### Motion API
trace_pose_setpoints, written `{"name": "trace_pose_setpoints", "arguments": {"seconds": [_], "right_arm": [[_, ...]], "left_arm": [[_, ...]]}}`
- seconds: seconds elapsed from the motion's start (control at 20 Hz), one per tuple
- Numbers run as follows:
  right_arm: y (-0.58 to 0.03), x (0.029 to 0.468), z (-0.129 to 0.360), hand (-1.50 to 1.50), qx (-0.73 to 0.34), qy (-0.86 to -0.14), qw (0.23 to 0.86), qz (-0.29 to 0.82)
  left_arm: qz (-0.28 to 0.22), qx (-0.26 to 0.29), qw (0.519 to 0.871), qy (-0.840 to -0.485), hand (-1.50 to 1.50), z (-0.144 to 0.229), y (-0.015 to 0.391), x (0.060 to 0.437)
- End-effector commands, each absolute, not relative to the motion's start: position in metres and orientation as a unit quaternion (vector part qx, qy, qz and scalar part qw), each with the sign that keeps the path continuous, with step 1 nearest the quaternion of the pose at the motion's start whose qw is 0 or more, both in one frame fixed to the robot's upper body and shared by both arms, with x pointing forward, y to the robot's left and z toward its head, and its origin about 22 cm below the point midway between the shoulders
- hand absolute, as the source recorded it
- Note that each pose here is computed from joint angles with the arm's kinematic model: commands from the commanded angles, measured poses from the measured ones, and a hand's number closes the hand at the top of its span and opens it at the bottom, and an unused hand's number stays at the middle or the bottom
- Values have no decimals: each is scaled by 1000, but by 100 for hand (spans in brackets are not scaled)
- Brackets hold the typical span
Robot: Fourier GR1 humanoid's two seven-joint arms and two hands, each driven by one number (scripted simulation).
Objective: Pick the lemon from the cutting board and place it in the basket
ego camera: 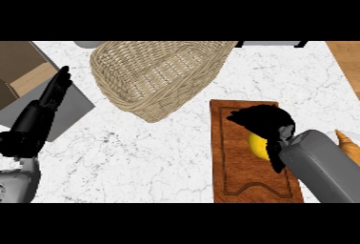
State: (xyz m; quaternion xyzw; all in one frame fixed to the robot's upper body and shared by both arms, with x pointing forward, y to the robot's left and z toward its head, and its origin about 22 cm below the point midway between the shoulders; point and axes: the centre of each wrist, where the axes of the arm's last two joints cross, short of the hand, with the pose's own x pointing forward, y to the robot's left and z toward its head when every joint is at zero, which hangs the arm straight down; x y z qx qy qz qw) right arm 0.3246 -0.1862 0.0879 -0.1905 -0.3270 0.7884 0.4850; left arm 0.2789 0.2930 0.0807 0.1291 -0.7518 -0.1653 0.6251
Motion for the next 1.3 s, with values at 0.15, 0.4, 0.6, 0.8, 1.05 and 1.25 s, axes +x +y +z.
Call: {"name": "trace_pose_setpoints", "arguments": {"seconds": [0.15,0.4,0.6,0.8,1.05,1.25], "right_arm": [[-193,329,84,-150,-186,-312,490,792],[-194,320,77,-150,-198,-306,491,791],[-181,326,44,-150,-193,-306,496,790],[-218,341,42,-150,-193,-294,501,791],[-212,330,31,150,-174,-318,504,784],[-197,326,30,150,-183,-325,471,800]], "left_arm": [[-159,129,627,-752,0,66,282,287],[-161,131,634,-745,0,54,286,282],[-165,133,626,-751,0,65,301,301],[-175,136,618,-754,0,68,302,285],[-168,127,627,-750,0,91,295,298],[-161,129,626,-752,0,76,296,288]]}}
